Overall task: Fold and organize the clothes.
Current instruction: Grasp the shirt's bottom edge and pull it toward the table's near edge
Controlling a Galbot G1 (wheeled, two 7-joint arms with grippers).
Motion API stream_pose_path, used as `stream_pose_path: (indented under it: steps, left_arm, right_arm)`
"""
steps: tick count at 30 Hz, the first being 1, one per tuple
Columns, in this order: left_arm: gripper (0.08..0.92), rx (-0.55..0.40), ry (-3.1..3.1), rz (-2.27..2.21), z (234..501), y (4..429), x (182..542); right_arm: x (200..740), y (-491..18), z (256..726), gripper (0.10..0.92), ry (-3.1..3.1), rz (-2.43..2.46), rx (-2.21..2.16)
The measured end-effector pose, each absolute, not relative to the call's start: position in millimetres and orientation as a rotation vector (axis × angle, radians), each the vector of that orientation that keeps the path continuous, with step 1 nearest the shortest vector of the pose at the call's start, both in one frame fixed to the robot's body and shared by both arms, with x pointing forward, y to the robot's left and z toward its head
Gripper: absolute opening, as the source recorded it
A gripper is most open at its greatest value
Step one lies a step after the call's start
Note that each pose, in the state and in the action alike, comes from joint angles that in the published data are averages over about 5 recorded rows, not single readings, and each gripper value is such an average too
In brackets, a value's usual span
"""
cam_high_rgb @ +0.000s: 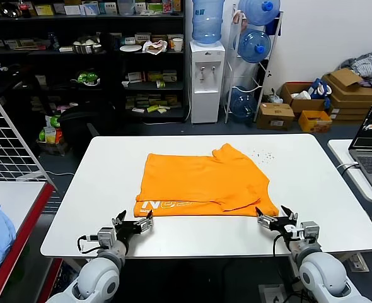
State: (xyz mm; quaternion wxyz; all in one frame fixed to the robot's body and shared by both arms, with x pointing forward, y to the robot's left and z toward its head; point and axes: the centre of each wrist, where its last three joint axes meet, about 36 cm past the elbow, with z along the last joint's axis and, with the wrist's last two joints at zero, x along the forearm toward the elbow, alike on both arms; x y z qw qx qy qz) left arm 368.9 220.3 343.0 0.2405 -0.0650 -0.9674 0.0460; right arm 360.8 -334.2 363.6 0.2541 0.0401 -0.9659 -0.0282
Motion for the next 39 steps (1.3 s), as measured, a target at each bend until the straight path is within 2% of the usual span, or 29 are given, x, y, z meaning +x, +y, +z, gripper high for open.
stream_pose_path:
  steps: [4,25,27,30,39]
  left_arm:
    - [0.859,-0.18,-2.645,0.121,341.4,219.8,370.3]
    - [0.255,-0.201,-2.632,0.116,336.4,213.8,367.3]
    - [0.194,-0.201,-2.633,0.117,336.6,213.3,367.2]
    - [0.122,-0.2,-2.634,0.118,337.5,212.8,366.6]
    - [0.099,-0.18,-2.643,0.116,347.0,218.0,361.1]
  right_arm:
    - [362.3,-332.8,363.5,0.791,-2.62,-0.089,0.119]
    - [355.6,-333.8,366.5,0.168,-2.586,-0.111,0.108]
    - [354.8,-333.4,367.3,0.133,-2.587,-0.114,0.106]
    - [353.4,-333.5,369.0,0.122,-2.589,-0.119,0.099]
    - [343.3,-333.7,382.8,0.122,-2.592,-0.129,0.085]
